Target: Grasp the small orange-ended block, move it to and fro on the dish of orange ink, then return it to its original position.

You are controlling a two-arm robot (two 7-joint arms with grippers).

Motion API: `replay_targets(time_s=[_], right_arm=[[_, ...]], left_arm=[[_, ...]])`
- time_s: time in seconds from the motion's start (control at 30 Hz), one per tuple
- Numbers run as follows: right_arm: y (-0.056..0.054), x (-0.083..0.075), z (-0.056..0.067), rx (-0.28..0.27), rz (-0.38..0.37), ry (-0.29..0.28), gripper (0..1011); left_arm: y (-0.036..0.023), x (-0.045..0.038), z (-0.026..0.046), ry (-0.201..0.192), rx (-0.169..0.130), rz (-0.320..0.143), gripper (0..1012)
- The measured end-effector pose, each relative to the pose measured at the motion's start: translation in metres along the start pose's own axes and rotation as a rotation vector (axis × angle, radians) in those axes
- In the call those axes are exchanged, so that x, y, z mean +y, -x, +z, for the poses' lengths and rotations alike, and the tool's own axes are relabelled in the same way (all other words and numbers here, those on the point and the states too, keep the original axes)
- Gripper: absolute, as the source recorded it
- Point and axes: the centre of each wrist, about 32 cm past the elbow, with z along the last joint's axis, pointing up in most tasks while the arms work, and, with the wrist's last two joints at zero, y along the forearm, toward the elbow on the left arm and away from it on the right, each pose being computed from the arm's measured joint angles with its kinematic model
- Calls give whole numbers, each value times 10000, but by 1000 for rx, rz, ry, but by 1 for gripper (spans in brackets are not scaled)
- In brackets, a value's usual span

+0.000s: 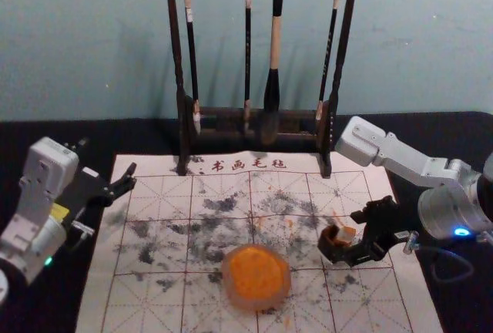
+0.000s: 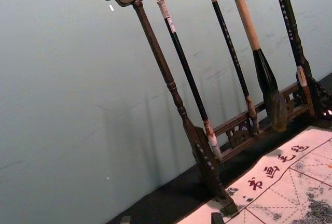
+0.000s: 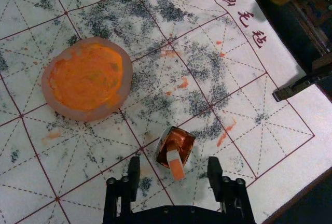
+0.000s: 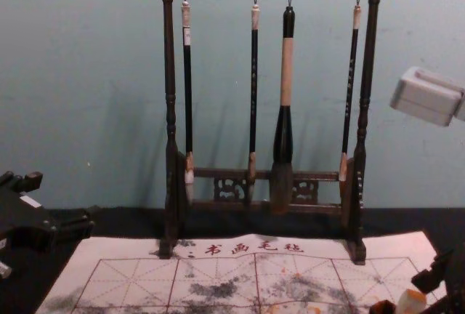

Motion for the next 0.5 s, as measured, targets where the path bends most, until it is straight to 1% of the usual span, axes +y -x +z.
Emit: replay_targets(time_s=[0.03,0.1,0.13,0.17,0.2,0.23,0.3,0.4,0.47,0.5], right_arm=[[0,0,0,0,0,0,796],[0,0,0,0,0,0,834],[0,0,0,0,0,0,887],[0,0,0,0,0,0,895],[0,1,0,0,0,0,952],[0,1,0,0,0,0,952],[0,0,0,0,0,0,996],[2,0,-3,0,-1,-1,1000],[10,-17,-16,6,-10,-27,1000],[13,-33,-27,13,-19,-52,1000]], left_arm=[[0,0,0,0,0,0,1001],[0,0,0,0,0,0,1001],[0,0,0,0,0,0,1001],[0,0,0,0,0,0,1002],[0,0,0,0,0,0,1001],[0,0,0,0,0,0,1001],[0,0,0,0,0,0,1001],[0,0,0,0,0,0,1001],[0,0,0,0,0,0,1001],[0,0,0,0,0,0,1001]])
